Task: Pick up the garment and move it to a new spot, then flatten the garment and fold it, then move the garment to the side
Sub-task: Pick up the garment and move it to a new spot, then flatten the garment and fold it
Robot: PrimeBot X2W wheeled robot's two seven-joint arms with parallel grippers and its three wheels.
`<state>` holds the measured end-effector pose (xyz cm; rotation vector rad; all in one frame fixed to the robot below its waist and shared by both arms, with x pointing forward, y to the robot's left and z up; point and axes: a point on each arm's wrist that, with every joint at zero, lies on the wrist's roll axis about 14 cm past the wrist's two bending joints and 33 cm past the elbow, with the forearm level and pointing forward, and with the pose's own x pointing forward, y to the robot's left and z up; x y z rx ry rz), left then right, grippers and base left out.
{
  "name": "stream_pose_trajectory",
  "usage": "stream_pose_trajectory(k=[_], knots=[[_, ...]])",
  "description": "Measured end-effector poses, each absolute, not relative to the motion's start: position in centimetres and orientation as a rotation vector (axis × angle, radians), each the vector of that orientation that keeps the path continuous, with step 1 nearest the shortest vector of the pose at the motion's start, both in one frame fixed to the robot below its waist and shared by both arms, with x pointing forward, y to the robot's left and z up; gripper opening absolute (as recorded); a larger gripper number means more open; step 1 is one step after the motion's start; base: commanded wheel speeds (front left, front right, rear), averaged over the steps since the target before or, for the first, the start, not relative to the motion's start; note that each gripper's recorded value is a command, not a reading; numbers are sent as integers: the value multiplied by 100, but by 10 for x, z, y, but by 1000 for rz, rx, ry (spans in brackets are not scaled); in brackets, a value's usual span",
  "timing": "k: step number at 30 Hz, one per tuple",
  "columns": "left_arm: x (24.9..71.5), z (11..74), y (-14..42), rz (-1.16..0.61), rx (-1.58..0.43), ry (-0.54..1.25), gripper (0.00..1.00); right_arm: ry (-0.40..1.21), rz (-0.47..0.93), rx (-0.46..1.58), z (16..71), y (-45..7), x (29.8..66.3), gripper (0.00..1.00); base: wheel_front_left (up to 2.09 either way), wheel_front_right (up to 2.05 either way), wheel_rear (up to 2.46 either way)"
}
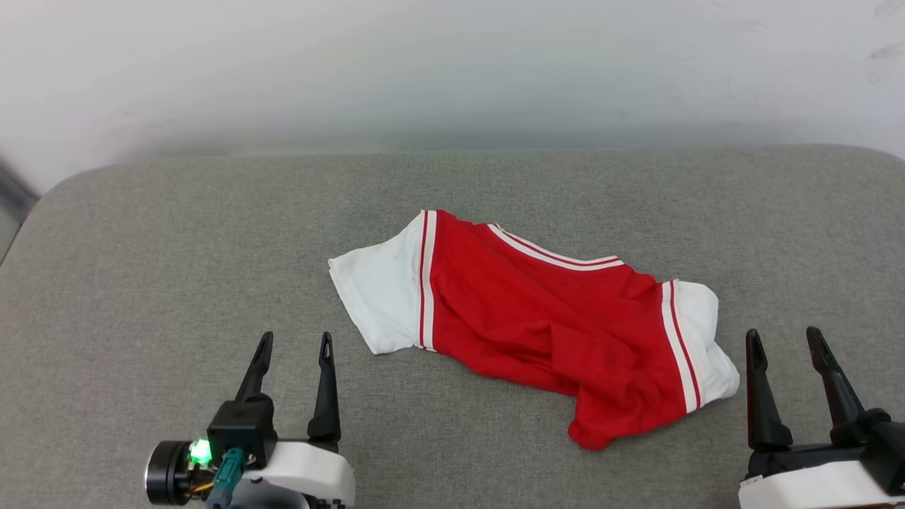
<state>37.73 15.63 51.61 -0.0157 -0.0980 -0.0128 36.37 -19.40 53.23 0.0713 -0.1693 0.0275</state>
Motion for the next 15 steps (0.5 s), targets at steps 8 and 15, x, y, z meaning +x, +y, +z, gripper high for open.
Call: stream_pose_trajectory(k=[8,15], knots=[[372,509,160,-3,-16,-81,100,-161,22,73,530,-196,359,100,0,0,0],[370,507,160,-9,-14,-80,100,-163,19,73,530,-197,357,100,0,0,0]])
